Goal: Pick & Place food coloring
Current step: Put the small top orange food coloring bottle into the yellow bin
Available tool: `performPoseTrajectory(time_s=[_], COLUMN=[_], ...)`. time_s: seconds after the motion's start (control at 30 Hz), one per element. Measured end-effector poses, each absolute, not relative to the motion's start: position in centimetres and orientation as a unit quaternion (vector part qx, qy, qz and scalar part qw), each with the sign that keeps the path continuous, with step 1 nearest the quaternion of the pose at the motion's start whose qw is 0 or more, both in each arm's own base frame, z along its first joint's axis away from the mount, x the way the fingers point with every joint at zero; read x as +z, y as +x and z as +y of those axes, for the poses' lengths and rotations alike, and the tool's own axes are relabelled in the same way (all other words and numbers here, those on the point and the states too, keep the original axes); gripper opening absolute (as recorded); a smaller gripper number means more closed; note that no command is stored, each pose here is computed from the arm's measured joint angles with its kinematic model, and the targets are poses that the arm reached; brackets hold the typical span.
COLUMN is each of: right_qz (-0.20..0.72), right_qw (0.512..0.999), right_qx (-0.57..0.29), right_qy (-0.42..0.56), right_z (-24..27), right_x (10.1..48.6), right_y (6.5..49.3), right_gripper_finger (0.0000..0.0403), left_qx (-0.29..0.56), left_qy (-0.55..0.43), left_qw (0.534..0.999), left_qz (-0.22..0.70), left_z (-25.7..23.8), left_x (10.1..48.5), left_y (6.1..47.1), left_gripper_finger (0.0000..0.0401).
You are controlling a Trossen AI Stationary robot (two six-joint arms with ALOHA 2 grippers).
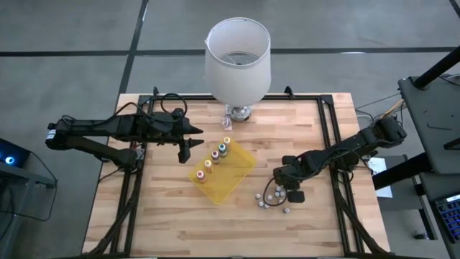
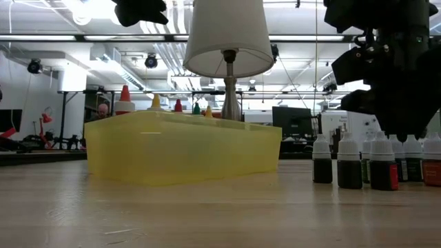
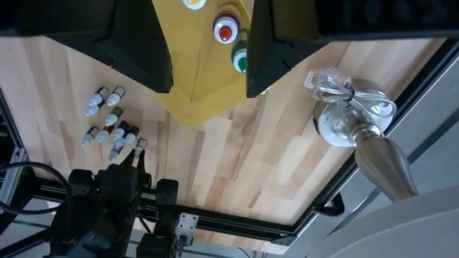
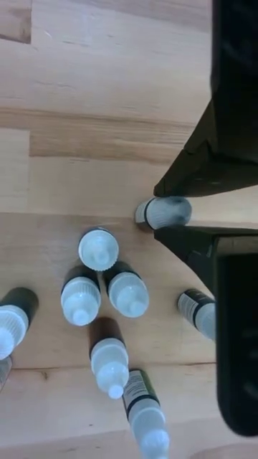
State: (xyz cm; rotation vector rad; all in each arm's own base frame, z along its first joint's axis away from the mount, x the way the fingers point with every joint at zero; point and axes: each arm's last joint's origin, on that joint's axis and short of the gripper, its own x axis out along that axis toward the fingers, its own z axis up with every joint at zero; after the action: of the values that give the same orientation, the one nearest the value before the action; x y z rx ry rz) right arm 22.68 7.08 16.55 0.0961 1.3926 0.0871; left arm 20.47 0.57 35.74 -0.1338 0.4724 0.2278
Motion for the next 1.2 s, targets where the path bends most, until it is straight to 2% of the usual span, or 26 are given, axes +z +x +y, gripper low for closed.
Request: performPoseTrajectory(time_s=[0.23,0.43,1.0,1.2], right_qz=[0.644,0.634,0.524,0.509], right_qw=[0.762,0.769,0.844,0.852], right_qx=[0.033,0.039,0.019,0.001], right_qy=[0.059,0.066,0.112,0.121], right_z=[7.1,7.3,4.5,2.9], right_x=[17.2,19.3,27.8,28.8], right_y=[22.5,23.5,27.8,28.8], right_gripper_finger=[0.0048,0.0045,0.0046,0.0047], left_qx=[0.113,0.114,0.114,0.113], left_qy=[-0.066,-0.071,-0.070,-0.070], left_qw=[0.964,0.963,0.963,0.966], left_qz=[0.233,0.233,0.235,0.222], left_z=[0.6,0.6,0.6,0.6], left_x=[35.7,35.7,35.7,36.2], left_y=[20.5,20.5,20.4,19.8], left_gripper_finger=[0.0149,0.0149,0.0149,0.0149])
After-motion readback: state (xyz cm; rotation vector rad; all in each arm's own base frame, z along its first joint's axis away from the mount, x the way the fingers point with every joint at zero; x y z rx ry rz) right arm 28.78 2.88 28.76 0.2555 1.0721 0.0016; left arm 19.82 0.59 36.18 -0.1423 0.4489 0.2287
